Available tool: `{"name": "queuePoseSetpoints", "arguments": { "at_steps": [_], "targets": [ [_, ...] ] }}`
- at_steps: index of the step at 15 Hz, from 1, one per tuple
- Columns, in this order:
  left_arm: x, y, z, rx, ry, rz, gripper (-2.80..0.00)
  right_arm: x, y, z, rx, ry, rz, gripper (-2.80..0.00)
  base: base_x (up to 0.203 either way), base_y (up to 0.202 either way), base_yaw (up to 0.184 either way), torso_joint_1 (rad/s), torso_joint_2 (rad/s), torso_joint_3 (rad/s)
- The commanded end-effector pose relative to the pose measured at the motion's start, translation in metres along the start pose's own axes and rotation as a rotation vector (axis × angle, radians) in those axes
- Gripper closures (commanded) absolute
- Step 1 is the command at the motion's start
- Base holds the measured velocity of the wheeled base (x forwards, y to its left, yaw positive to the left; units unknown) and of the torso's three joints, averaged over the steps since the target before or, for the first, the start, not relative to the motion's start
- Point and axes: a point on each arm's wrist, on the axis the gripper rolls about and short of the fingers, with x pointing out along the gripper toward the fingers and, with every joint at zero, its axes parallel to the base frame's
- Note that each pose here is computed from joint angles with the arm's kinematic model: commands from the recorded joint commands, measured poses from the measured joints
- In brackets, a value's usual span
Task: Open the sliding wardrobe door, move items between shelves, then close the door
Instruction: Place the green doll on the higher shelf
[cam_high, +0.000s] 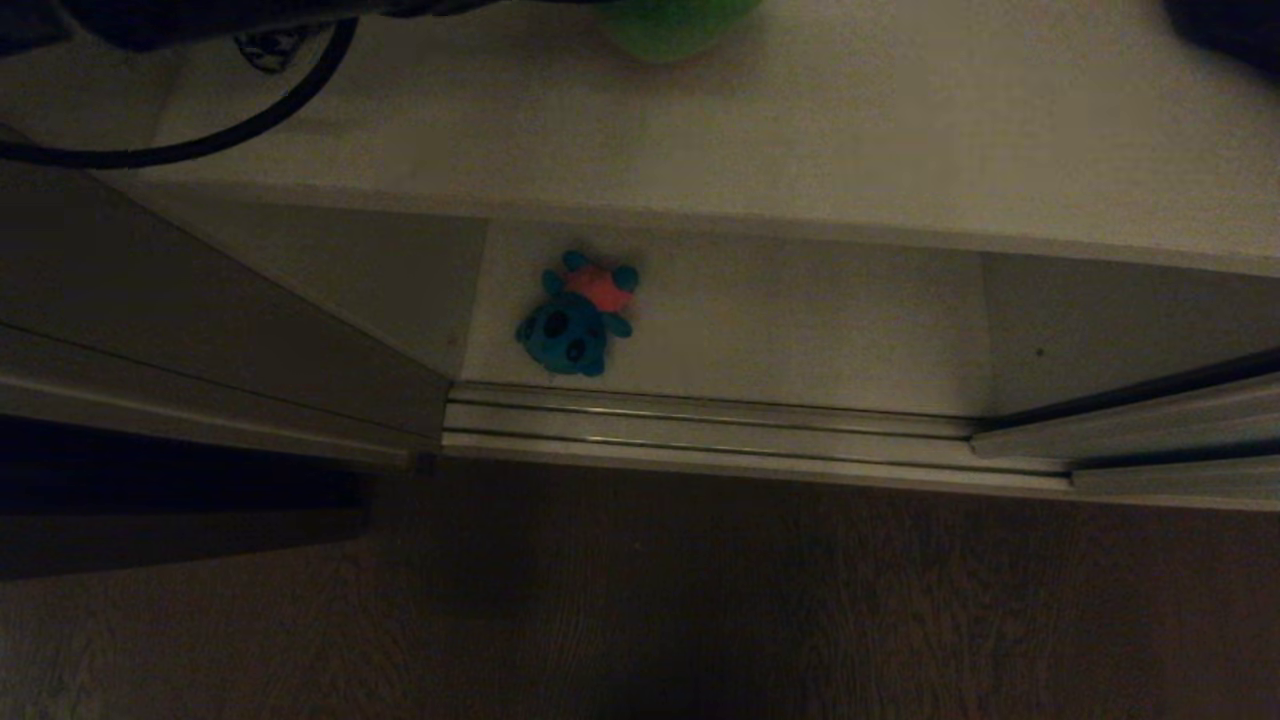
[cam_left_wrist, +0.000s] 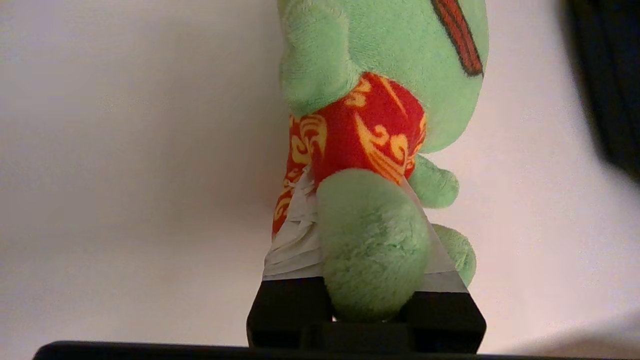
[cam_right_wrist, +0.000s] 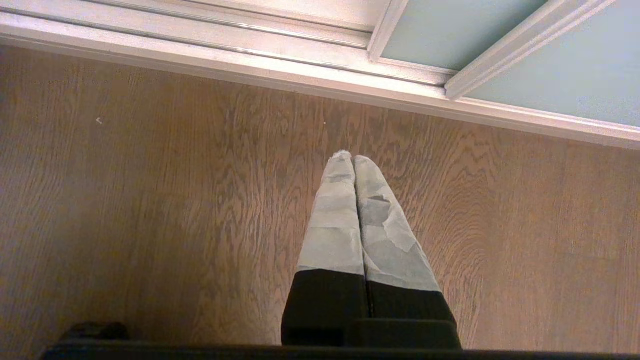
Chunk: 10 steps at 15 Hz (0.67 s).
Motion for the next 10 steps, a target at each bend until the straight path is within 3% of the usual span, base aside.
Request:
{"name": "queuePoseSetpoints", "arguments": {
  "at_steps": [1, 10],
  "targets": [
    [0.018, -0.008, -0.005, -0.003, -0.015, 0.04, 0.0, 0.0, 0.0, 0.0, 0.0, 0.0, 0.001, 0.0, 0.0, 0.0, 0.0, 0.0, 0.0, 0.0],
    [0.028, 0.026, 0.002, 0.033, -0.048, 0.184, 0.0, 0.0, 0.0, 0.0, 0.0, 0.0, 0.001, 0.0, 0.0, 0.0, 0.0, 0.0, 0.0, 0.0]
  ]
}}
